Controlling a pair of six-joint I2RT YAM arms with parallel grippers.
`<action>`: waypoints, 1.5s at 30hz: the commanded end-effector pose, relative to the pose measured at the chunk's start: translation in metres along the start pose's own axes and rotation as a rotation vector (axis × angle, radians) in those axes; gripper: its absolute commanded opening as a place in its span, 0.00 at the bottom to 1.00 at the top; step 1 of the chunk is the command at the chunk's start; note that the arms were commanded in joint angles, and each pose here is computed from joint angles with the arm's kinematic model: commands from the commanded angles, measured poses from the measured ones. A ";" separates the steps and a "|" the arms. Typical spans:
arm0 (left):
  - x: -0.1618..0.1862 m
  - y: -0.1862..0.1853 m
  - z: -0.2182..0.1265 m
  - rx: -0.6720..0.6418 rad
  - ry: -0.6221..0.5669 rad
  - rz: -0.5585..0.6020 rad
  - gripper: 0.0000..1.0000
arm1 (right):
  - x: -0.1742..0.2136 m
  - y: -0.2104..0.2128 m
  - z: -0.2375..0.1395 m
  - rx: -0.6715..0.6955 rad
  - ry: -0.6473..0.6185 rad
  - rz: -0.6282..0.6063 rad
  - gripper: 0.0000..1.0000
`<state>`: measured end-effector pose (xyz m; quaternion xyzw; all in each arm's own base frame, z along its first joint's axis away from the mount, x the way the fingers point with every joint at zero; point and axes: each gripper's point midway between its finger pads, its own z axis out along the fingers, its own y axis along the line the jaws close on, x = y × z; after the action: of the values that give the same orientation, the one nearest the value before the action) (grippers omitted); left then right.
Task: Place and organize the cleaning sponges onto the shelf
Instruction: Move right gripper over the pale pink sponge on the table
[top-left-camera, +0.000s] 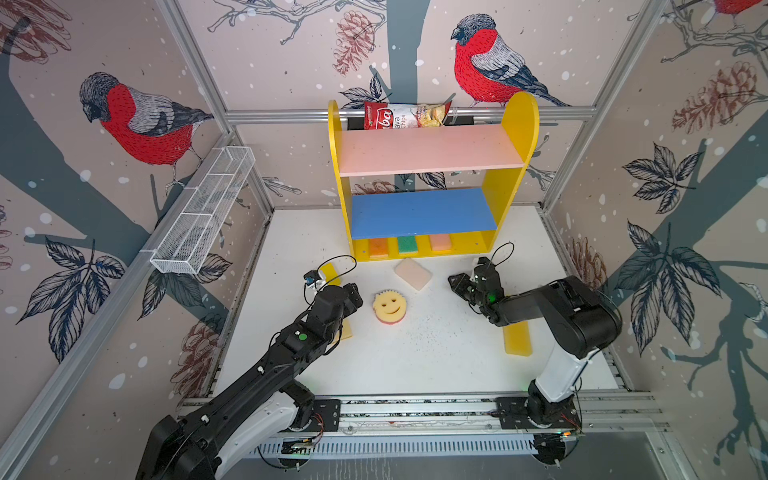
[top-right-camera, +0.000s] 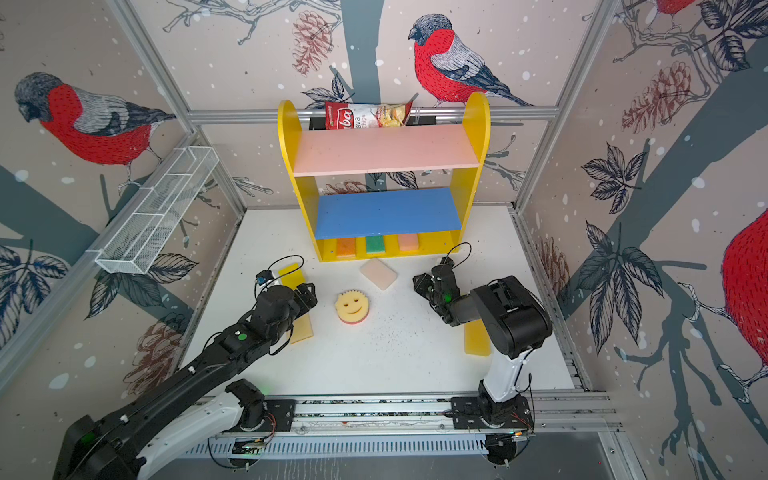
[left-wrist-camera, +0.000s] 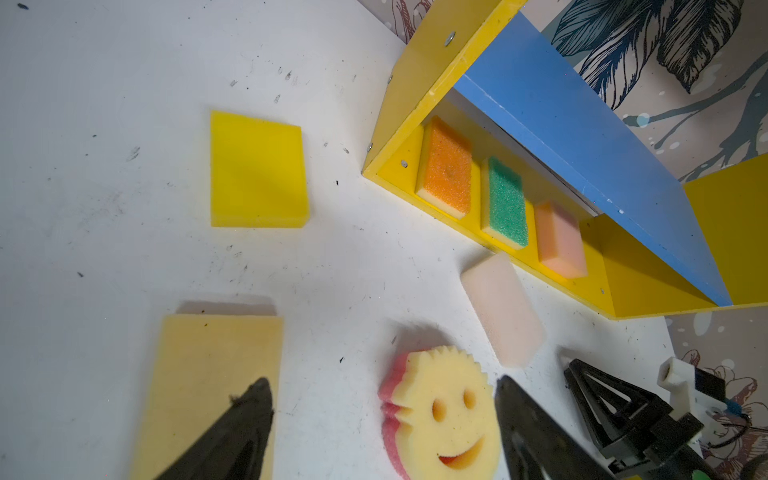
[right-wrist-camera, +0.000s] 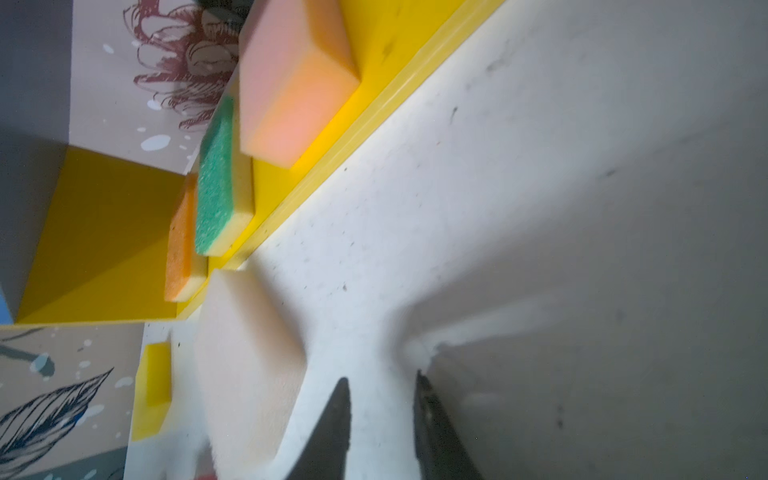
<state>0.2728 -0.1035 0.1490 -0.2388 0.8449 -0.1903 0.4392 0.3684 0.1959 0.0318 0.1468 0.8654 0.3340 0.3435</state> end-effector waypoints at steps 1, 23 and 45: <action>0.003 0.014 -0.006 -0.031 -0.005 -0.023 0.83 | 0.011 0.007 -0.012 -0.037 0.046 -0.063 0.44; 0.029 0.035 -0.011 0.053 0.015 -0.107 0.86 | -0.003 0.059 -0.045 -0.066 0.085 -0.236 0.65; 0.044 0.043 -0.009 -0.014 0.103 -0.100 0.87 | 0.047 0.076 0.055 0.019 0.227 -0.475 0.56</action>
<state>0.2374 -0.0965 0.1040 -0.2664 0.8523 -0.2250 0.3899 0.3775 0.2917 0.0329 -0.0703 0.9138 0.2573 0.3062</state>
